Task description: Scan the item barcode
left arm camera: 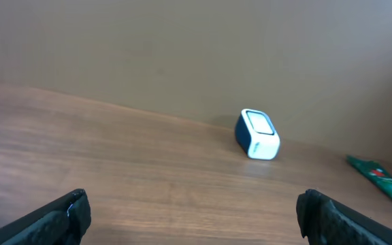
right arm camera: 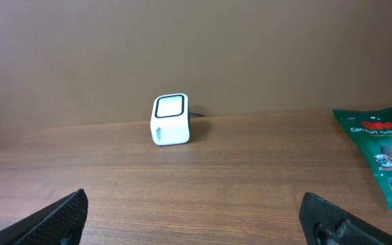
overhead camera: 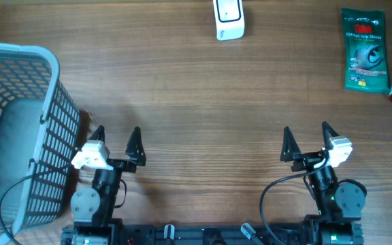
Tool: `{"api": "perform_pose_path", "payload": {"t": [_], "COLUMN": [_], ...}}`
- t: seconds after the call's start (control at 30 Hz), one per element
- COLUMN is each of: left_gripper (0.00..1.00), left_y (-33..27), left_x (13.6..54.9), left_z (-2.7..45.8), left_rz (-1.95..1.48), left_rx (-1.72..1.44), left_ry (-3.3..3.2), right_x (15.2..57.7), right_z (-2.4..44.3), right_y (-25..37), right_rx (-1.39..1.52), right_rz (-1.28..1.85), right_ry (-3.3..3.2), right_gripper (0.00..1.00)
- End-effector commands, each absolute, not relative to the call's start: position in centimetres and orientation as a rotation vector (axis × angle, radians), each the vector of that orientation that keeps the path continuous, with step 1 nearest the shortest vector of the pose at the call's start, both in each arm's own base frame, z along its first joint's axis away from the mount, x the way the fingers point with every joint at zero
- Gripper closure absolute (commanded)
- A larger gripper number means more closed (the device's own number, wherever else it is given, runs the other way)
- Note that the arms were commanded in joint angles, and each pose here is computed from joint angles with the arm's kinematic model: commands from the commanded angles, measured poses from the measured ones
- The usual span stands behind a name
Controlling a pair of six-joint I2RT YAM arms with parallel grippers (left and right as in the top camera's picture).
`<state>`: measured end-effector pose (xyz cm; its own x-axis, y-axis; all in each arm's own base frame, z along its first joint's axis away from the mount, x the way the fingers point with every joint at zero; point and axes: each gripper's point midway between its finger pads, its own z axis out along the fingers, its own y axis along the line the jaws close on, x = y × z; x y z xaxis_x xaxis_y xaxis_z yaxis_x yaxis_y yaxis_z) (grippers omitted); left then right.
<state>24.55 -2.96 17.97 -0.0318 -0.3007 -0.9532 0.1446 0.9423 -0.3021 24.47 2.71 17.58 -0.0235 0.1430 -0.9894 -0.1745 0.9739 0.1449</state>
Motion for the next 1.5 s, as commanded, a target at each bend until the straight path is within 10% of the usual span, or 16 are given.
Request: {"api": "perform_pose_path", "payload": {"t": [0.0, 1.47], "left_gripper": [0.0, 0.0], "left_y": [-1.81, -1.37], "left_x": [24.55, 24.58], "left_z": [16.16, 15.71], "left_rz": [-0.299, -0.279], "left_rx": [-0.159, -0.18], "left_ry": [1.626, 1.642], "right_x": [24.46, 24.46], "right_z": [17.8, 17.8], "right_y": [2.56, 2.56], "right_rx": [-0.007, -0.007], "right_rz": [0.254, 0.254], "right_ry": [1.564, 1.564], "right_gripper": [0.0, 0.0]}}
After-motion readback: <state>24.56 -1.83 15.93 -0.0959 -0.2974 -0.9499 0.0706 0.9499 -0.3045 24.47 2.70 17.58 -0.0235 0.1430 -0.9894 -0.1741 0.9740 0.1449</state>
